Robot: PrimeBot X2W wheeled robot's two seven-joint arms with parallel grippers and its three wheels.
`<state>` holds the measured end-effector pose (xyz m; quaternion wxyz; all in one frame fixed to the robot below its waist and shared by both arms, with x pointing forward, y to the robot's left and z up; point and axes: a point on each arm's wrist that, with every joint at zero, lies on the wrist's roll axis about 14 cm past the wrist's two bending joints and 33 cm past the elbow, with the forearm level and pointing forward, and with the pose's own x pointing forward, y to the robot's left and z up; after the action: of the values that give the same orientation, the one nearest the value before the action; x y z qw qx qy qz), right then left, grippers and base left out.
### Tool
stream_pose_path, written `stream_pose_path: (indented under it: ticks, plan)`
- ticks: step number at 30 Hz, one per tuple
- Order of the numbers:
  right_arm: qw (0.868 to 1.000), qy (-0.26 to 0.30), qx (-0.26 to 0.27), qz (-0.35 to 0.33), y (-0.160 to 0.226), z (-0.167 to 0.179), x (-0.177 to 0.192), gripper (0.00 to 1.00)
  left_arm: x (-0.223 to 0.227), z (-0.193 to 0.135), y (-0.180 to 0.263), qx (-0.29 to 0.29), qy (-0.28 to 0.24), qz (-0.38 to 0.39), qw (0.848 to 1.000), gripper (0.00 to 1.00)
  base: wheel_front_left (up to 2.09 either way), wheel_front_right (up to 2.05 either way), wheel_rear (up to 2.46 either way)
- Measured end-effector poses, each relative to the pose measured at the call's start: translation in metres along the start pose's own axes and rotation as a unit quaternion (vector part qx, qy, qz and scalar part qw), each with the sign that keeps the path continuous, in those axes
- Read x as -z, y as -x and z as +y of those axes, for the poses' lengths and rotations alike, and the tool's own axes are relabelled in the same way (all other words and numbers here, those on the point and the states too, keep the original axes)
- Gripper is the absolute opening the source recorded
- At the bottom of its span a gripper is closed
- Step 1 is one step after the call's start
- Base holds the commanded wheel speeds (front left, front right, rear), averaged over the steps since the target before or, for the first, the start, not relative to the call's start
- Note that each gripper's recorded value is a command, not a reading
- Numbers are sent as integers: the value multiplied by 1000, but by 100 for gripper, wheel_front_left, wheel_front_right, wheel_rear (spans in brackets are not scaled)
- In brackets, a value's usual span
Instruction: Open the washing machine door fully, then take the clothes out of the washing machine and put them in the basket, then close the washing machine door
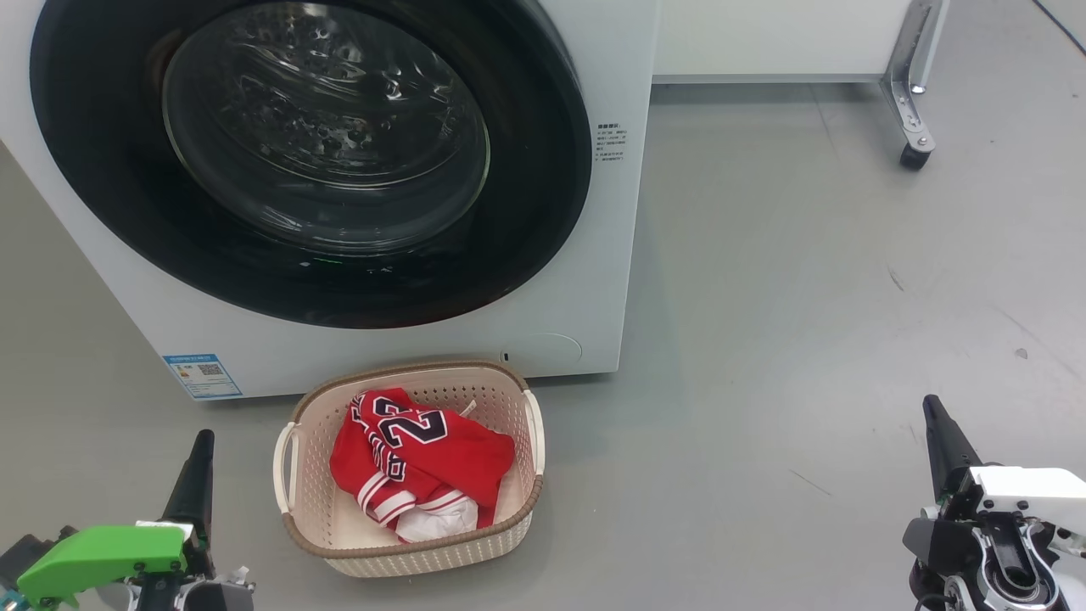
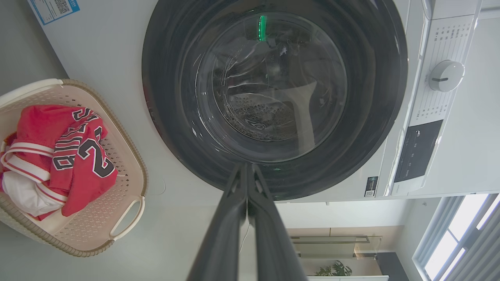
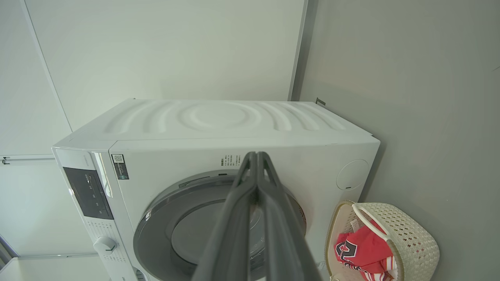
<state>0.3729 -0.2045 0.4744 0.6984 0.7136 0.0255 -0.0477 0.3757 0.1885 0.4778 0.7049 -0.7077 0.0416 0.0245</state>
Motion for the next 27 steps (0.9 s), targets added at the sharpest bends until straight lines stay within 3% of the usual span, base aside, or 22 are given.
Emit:
stream_pose_path:
  ticks: [27]
  plan:
    - [1000, 0, 0, -1, 0, 0, -1, 0, 0, 0, 0, 0, 0, 0, 1000, 0, 0, 0, 0]
